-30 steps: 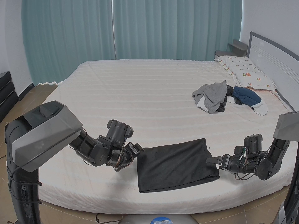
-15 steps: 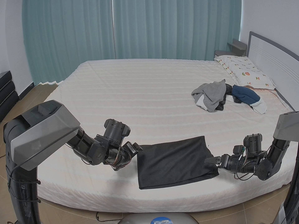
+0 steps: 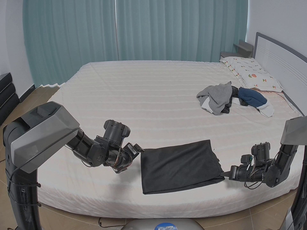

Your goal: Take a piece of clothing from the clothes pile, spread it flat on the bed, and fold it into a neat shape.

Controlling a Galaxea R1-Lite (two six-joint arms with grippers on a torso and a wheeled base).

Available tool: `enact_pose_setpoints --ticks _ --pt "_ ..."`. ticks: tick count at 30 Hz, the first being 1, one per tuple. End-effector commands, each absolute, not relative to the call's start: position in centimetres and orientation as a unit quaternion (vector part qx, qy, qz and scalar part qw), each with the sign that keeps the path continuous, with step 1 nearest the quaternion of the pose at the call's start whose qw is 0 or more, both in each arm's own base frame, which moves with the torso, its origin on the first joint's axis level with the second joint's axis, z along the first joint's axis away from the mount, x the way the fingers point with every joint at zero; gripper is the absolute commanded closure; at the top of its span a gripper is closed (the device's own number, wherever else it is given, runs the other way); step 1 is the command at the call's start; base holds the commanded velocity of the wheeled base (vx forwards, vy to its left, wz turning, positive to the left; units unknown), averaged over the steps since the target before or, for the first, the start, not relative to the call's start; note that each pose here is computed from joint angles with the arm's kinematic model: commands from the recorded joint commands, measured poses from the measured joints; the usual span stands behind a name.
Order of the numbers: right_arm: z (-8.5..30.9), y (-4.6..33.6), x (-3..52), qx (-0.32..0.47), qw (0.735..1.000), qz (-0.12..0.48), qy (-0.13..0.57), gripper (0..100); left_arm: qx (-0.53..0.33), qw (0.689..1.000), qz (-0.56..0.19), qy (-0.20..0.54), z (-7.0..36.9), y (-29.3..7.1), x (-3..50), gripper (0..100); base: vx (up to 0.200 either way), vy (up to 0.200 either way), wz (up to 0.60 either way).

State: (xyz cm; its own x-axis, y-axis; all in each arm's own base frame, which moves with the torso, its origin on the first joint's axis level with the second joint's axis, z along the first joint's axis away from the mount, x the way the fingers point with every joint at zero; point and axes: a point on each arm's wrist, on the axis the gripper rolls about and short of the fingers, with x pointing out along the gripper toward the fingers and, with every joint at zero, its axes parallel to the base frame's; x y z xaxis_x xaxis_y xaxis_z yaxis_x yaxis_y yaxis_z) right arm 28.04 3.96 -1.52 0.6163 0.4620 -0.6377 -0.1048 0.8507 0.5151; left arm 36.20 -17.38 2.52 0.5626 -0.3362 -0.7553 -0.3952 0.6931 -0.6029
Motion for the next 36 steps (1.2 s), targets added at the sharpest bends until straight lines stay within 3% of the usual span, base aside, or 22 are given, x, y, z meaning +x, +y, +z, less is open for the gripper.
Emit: enact_pose_setpoints --ticks 1,17,18,25,32,36 --pt "-1.7 3.4 27.7 0.215 0.873 0.157 0.409 100 -0.391 0.792 0.020 0.468 2.4 -17.4 36.2 0 0.000 0.000 0.00" --pt "-2.0 2.9 27.4 0.199 0.876 0.156 0.411 100 -0.391 0.792 0.020 0.468 2.4 -17.4 36.3 0 0.000 0.000 0.00" --pt "-2.0 2.9 27.4 0.197 0.876 0.158 0.411 0 -0.391 0.792 0.020 0.468 2.4 -17.4 36.3 0 0.000 0.000 0.00" --pt "-0.1 2.7 29.2 0.207 0.893 0.165 0.364 0 -0.392 0.792 0.019 0.468 2.4 -17.4 36.3 0 0.000 0.000 0.00" --pt "0.1 3.7 34.6 0.275 0.890 0.149 0.331 0 -0.392 0.791 0.019 0.468 2.4 -17.3 36.3 0 0.000 0.000 0.00" --pt "-0.1 4.5 37.8 0.288 0.882 0.144 0.345 0 -0.393 0.791 0.020 0.469 2.3 -17.3 36.3 0 0.000 0.000 0.00"
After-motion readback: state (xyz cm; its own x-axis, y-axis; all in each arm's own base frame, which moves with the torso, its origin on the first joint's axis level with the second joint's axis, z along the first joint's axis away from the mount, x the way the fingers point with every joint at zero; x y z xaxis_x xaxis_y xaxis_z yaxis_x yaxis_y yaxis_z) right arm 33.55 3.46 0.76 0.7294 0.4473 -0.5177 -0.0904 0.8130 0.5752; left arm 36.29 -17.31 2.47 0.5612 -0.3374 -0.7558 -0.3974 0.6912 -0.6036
